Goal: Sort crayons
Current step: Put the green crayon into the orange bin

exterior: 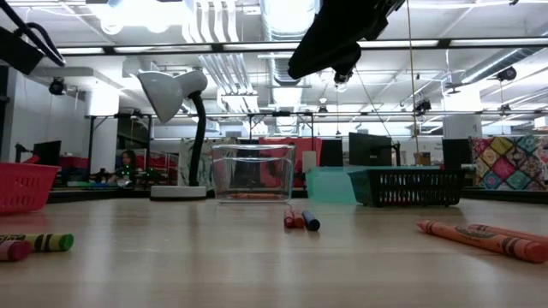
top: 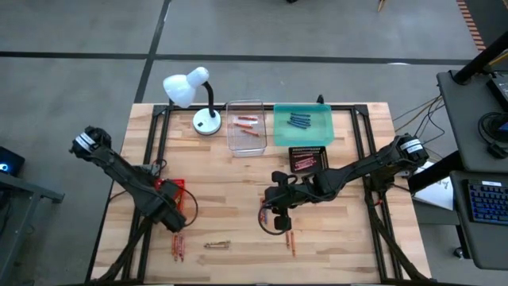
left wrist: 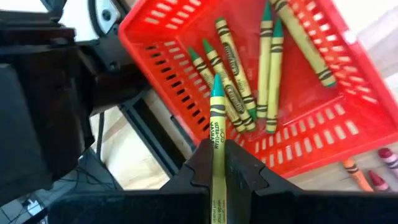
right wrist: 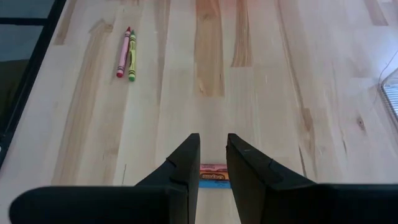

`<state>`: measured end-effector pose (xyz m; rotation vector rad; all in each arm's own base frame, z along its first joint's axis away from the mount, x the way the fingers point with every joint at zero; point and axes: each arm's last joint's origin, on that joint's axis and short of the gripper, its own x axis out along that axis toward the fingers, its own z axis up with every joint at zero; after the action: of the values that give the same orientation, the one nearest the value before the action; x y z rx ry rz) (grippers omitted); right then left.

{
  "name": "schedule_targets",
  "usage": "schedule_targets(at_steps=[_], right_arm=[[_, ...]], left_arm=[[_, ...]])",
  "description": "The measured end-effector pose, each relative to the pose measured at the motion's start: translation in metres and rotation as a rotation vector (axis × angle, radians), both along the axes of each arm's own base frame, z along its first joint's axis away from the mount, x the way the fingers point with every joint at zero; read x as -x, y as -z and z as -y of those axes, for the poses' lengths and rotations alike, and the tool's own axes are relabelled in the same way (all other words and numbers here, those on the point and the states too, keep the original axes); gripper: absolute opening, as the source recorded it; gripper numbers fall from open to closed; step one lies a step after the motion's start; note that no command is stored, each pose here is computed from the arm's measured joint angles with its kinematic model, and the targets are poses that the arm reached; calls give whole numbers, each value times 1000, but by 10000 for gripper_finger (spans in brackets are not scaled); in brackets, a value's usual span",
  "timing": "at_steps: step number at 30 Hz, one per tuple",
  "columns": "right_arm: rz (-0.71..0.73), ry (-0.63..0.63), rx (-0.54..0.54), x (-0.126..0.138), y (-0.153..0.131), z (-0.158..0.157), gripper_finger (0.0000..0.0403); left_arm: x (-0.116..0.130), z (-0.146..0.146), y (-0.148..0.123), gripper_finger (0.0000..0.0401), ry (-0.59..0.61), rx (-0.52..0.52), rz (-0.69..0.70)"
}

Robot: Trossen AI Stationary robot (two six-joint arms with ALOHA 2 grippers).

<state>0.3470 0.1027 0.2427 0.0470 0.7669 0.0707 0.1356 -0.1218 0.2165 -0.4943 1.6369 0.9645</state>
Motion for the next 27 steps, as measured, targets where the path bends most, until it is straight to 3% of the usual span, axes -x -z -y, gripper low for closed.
schedule_targets(at_steps=[11, 19, 27], right_arm=[[-3, 0, 1, 0, 1, 0, 68], [-19, 0, 5, 3, 7, 1, 68], [-21, 0, 5, 3, 10, 1, 68]], left_arm=[[-13, -13, 2, 0, 15, 38, 6], [-17, -25, 14, 0, -2, -25, 45], [-25, -27, 23, 3, -37, -93, 192]])
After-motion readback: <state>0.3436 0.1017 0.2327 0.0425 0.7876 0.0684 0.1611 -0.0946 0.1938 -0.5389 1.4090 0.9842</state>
